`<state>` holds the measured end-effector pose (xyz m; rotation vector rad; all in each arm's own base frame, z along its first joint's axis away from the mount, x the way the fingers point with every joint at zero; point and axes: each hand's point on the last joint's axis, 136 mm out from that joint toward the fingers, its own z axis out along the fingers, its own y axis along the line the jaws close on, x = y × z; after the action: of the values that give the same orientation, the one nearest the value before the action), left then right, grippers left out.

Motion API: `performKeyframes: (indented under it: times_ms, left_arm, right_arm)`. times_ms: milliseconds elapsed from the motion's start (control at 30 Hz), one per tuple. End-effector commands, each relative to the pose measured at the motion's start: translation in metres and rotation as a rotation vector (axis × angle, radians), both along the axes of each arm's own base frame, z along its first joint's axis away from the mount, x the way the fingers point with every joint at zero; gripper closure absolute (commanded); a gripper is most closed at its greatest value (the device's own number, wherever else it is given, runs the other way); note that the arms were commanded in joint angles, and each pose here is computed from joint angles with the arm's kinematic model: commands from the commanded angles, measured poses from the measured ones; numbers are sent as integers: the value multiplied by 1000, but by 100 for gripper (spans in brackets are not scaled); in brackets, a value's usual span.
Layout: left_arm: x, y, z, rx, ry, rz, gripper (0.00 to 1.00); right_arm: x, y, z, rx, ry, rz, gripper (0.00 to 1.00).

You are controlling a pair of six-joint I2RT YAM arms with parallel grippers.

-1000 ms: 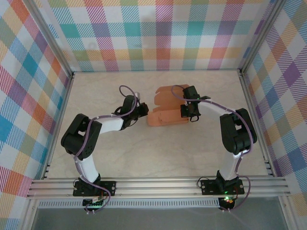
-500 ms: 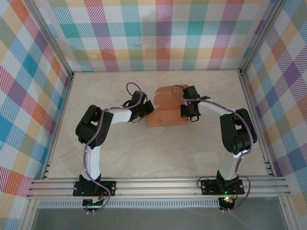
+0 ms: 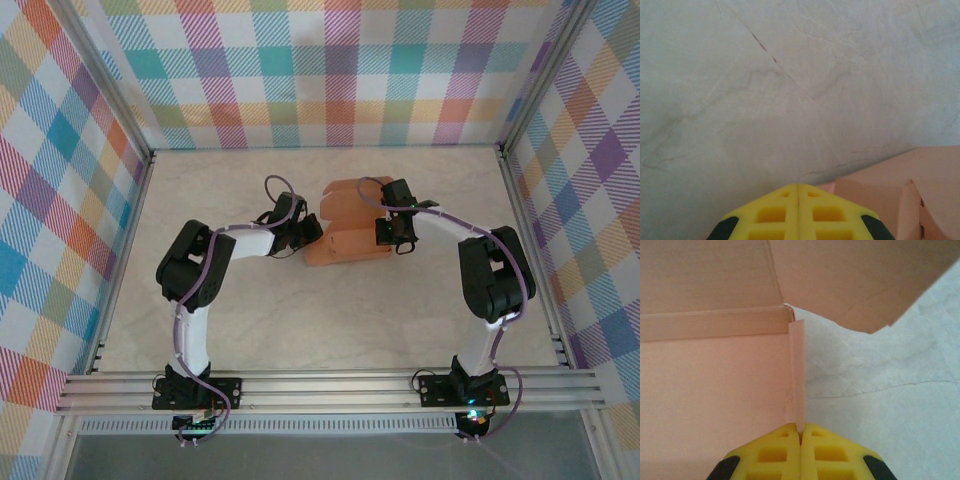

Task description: Fold the paper box

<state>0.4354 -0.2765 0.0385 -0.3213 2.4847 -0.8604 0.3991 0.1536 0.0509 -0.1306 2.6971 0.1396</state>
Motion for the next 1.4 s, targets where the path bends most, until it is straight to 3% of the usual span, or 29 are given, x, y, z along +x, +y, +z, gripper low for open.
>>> performKeyframes:
  times_ms: [0, 167, 567, 833, 1367]
  left_arm:
    - [-7, 8, 11, 30, -9, 24, 100]
    - [-8, 23, 23, 63, -56, 77, 100]
    - [-12, -10, 16, -135, 9, 29, 100]
    - [-19, -30, 14, -161, 21, -3, 100]
    - [1, -48, 5, -214, 39, 19, 100]
  right_arm:
    - [-6, 3, -8, 12, 29, 1, 100]
    - [-6, 2, -9, 7, 29, -2, 100]
    - [-5, 3, -8, 7, 32, 1, 100]
    - [-3, 8, -8, 33, 35, 3, 100]
    - [-9, 21, -10, 109, 39, 37, 100]
